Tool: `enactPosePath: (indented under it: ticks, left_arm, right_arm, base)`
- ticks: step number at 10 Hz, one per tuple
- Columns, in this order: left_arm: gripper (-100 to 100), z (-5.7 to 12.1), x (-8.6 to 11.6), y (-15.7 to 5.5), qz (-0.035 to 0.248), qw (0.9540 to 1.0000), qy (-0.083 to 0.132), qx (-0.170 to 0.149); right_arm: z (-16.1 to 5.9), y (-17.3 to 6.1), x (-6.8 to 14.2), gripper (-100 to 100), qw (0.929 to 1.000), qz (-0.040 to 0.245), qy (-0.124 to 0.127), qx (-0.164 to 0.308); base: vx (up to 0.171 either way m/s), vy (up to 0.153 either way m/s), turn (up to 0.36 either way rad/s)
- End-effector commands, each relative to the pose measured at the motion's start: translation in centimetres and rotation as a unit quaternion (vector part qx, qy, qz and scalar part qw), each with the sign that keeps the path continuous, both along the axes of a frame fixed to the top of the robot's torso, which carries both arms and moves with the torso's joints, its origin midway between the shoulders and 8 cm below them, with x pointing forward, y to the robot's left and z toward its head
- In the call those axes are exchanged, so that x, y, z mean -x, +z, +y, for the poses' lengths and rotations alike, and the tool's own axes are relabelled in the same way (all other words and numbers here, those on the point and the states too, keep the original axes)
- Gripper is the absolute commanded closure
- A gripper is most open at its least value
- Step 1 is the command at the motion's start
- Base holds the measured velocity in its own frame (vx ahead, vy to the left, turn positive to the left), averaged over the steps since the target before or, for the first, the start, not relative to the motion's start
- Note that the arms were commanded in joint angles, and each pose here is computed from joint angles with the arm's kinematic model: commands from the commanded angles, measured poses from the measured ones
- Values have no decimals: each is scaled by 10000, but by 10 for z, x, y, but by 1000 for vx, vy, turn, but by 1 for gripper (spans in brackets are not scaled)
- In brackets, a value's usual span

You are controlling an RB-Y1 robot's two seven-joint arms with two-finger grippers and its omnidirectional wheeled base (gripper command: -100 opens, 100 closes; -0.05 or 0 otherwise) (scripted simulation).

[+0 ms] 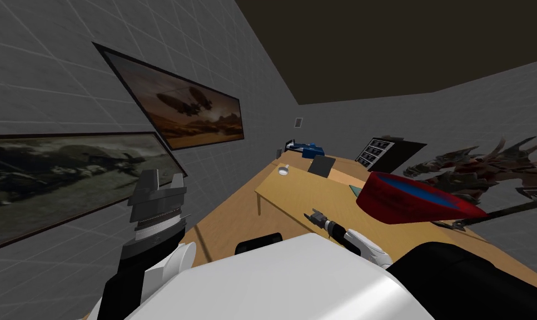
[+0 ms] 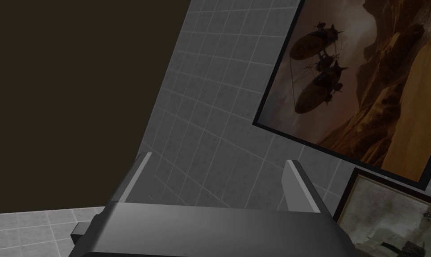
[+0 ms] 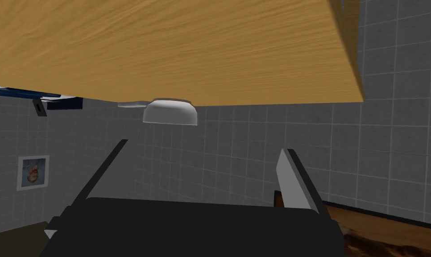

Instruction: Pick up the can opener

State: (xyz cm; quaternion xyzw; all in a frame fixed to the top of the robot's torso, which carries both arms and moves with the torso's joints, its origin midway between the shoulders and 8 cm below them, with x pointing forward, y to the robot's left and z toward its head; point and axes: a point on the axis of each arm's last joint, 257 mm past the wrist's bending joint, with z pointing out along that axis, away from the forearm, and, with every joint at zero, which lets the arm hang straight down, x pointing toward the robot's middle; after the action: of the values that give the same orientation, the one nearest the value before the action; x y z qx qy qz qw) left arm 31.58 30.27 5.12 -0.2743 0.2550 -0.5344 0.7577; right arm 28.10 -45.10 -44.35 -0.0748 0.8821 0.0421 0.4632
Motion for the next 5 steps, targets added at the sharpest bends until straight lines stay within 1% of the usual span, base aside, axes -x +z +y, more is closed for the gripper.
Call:
enactPosePath:
  ticks: [1,2,3,4,5]
  left_arm:
    - [0,0,0,0,0,10000,0,0]
    - [0,0,0,0,0,10000,0,0]
    - [0,0,0,0,0,10000,0,0]
    - [0,0,0,0,0,10000,0,0]
    - [0,0,0,0,0,10000,0,0]
  right_arm:
    - [-12,-10,8,-100,9997,140,5,200]
    - [-26,-15,16,-100,9981,290,129,528]
    - [-33,-21,23,-100,9977,381,62,554]
    - [-33,-21,23,-100,9977,381,62,554]
    - [-49,-26,33,-100,9945,554,162,870]
  base:
    - [0,3,74]
    - [-3,6,119]
    - [-1,3,66]
    - [0,0,0]
    - [-4,7,103]
